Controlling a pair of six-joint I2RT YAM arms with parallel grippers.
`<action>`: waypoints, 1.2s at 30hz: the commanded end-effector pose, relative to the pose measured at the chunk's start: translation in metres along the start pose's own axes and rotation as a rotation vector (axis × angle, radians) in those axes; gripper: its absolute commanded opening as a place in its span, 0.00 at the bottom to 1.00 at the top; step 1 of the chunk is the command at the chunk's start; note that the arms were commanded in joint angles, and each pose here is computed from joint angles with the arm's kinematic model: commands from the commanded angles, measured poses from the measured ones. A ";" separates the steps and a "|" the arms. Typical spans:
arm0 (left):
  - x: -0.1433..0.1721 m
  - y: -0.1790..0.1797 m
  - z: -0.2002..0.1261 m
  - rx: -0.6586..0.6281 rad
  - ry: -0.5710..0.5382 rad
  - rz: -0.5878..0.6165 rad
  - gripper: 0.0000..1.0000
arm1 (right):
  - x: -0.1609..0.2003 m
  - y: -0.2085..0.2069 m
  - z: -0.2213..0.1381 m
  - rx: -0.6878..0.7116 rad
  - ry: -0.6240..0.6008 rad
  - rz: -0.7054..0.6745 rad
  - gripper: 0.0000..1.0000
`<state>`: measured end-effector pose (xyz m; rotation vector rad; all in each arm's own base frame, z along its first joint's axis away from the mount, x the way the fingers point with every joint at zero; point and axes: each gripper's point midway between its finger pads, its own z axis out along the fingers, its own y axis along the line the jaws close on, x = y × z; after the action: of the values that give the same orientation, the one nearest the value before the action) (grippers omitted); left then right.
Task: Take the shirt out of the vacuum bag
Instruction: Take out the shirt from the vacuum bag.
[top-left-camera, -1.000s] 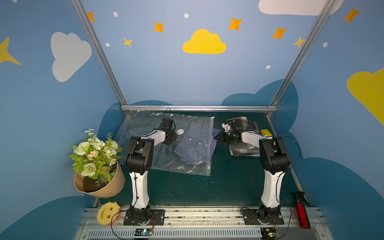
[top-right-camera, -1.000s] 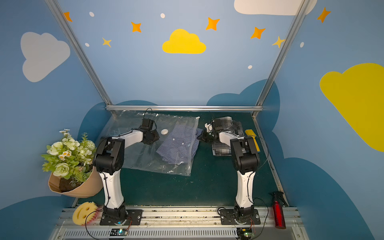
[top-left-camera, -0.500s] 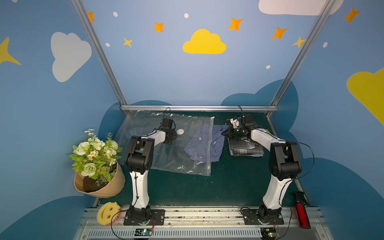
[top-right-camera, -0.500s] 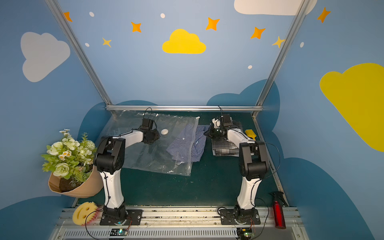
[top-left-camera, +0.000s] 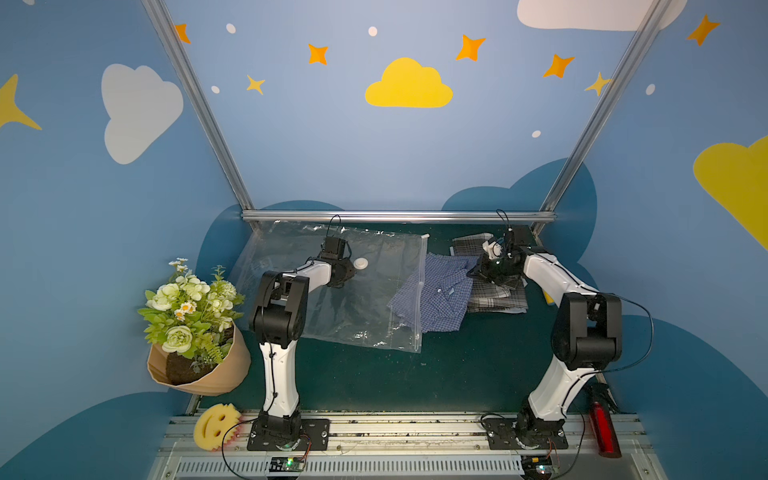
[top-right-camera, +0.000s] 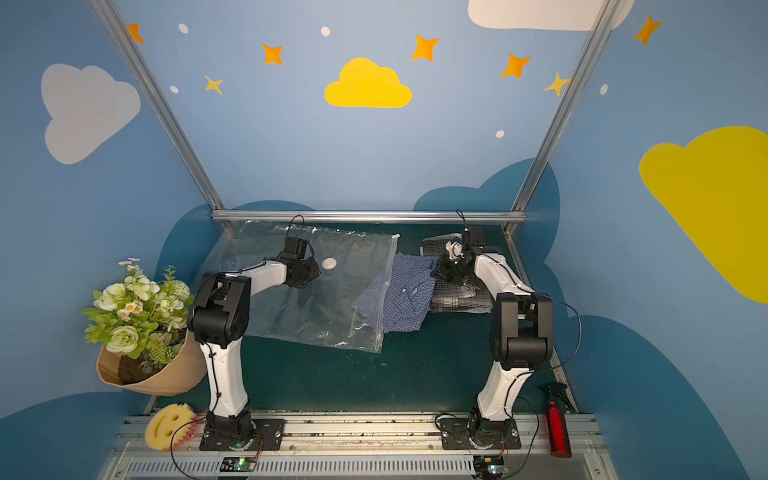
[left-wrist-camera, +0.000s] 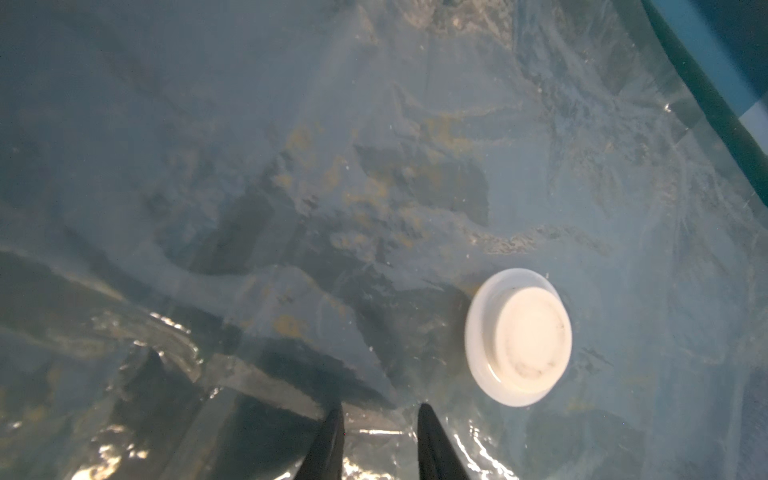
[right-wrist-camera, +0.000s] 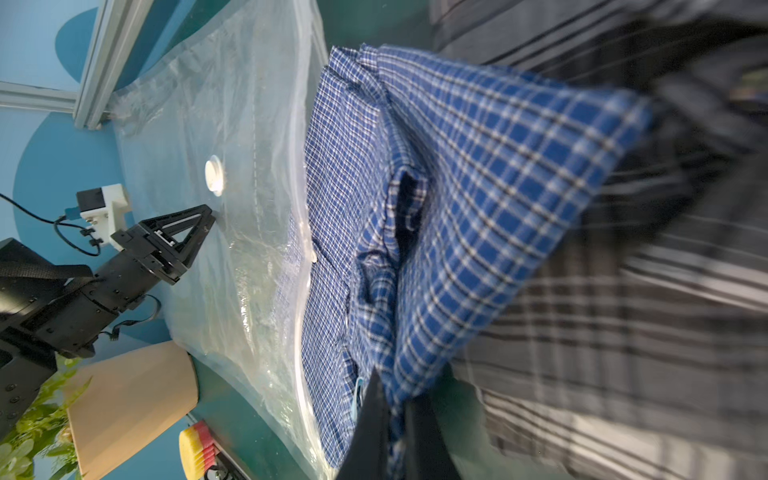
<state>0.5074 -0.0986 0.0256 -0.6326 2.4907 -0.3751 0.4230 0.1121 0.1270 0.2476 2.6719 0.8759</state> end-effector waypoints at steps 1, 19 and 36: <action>0.048 0.039 0.022 -0.110 0.141 -0.013 0.31 | 0.006 -0.009 -0.018 0.025 0.005 -0.008 0.00; 0.026 -0.016 -0.042 -0.026 -0.011 0.121 0.46 | -0.010 -0.053 -0.038 0.046 -0.044 0.099 0.00; 0.147 -0.227 -0.098 0.540 0.209 0.516 0.63 | -0.011 -0.085 -0.021 -0.058 -0.063 0.230 0.00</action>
<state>0.4423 -0.3215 0.1487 0.1282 2.4138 -0.7703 0.4139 0.0332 0.0962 0.5529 2.6247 0.9626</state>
